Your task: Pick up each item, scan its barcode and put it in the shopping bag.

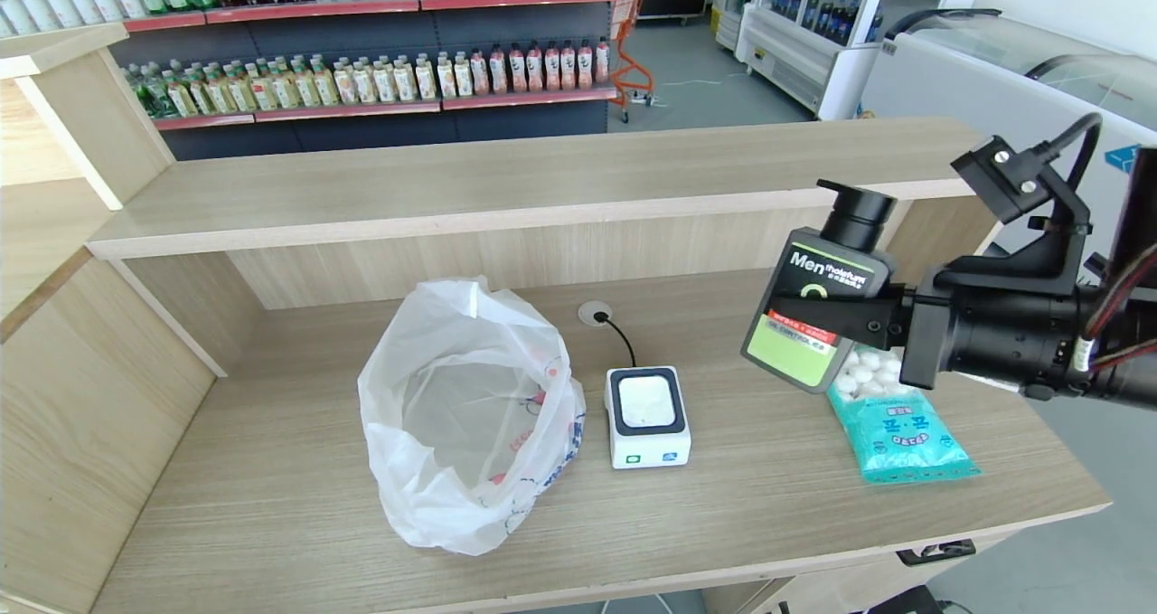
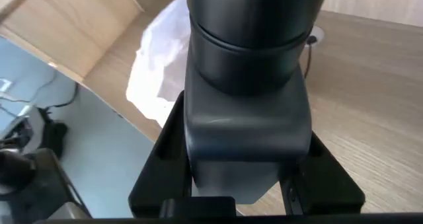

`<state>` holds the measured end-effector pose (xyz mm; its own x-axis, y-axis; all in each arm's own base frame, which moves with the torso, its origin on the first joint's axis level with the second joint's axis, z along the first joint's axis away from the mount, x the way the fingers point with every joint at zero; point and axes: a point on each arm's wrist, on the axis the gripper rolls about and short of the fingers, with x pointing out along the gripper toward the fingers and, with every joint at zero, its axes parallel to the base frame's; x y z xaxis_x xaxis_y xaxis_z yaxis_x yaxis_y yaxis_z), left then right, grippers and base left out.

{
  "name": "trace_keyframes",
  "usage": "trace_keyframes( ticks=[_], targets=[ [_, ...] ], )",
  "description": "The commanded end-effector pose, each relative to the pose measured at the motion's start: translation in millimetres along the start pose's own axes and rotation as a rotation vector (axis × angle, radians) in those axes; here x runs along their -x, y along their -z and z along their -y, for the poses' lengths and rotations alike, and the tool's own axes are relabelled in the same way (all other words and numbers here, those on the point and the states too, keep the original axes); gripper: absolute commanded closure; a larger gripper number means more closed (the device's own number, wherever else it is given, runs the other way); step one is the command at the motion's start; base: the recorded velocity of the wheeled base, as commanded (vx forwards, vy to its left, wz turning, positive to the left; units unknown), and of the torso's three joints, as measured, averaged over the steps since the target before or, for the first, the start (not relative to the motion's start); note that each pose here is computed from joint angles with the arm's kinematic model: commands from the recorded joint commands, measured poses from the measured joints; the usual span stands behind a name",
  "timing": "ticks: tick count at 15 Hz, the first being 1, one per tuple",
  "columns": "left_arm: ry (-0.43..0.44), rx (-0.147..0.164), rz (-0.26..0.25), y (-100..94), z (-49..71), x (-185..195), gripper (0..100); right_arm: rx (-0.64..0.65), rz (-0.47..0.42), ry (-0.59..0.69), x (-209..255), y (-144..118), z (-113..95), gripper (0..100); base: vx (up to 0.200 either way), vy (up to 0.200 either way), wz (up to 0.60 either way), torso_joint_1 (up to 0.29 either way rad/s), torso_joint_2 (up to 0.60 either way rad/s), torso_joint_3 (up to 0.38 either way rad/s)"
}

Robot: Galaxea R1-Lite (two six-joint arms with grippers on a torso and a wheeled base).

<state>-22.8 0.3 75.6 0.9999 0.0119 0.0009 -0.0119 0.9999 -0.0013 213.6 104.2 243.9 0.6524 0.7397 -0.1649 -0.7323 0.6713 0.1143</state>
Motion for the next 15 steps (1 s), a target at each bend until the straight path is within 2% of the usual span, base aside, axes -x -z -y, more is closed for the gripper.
trace_keyframes(
  ticks=[1,2,4,6,7,10,13,15],
  targets=[
    [0.0,0.0,-0.001,-0.1,0.0,0,0,0.085,0.037,0.023,9,-24,-29,100,0.0,0.0,0.0,0.0,0.0,0.0],
    [0.0,0.0,-0.001,-0.1,0.0,0,0,0.095,0.052,0.069,6,-28,-34,100,0.0,0.0,0.0,0.0,0.0,0.0],
    [0.0,0.0,-0.001,-0.1,0.0,0,0,0.116,0.021,0.077,3,-26,-36,100,0.0,0.0,0.0,0.0,0.0,0.0],
    [0.0,0.0,-0.001,-0.1,0.0,0,0,0.159,-0.072,0.079,6,-22,-39,100,0.0,0.0,0.0,0.0,0.0,0.0],
    [0.0,0.0,-0.001,-0.1,0.0,0,0,0.194,-0.071,0.081,8,-21,-41,100,0.0,0.0,0.0,0.0,0.0,0.0],
    [0.0,0.0,-0.001,-0.1,0.0,0,0,0.204,-0.109,0.209,6,-19,-36,100,0.0,0.0,0.0,0.0,0.0,0.0],
    [0.0,0.0,-0.001,-0.1,0.0,0,0,0.242,-0.11,0.328,10,-22,-30,100,0.0,0.0,0.0,0.0,0.0,0.0],
    [0.0,0.0,-0.001,-0.1,0.0,0,0,0.305,-0.118,0.336,12,-23,-29,100,0.0,0.0,0.0,0.0,0.0,0.0]
  ],
)
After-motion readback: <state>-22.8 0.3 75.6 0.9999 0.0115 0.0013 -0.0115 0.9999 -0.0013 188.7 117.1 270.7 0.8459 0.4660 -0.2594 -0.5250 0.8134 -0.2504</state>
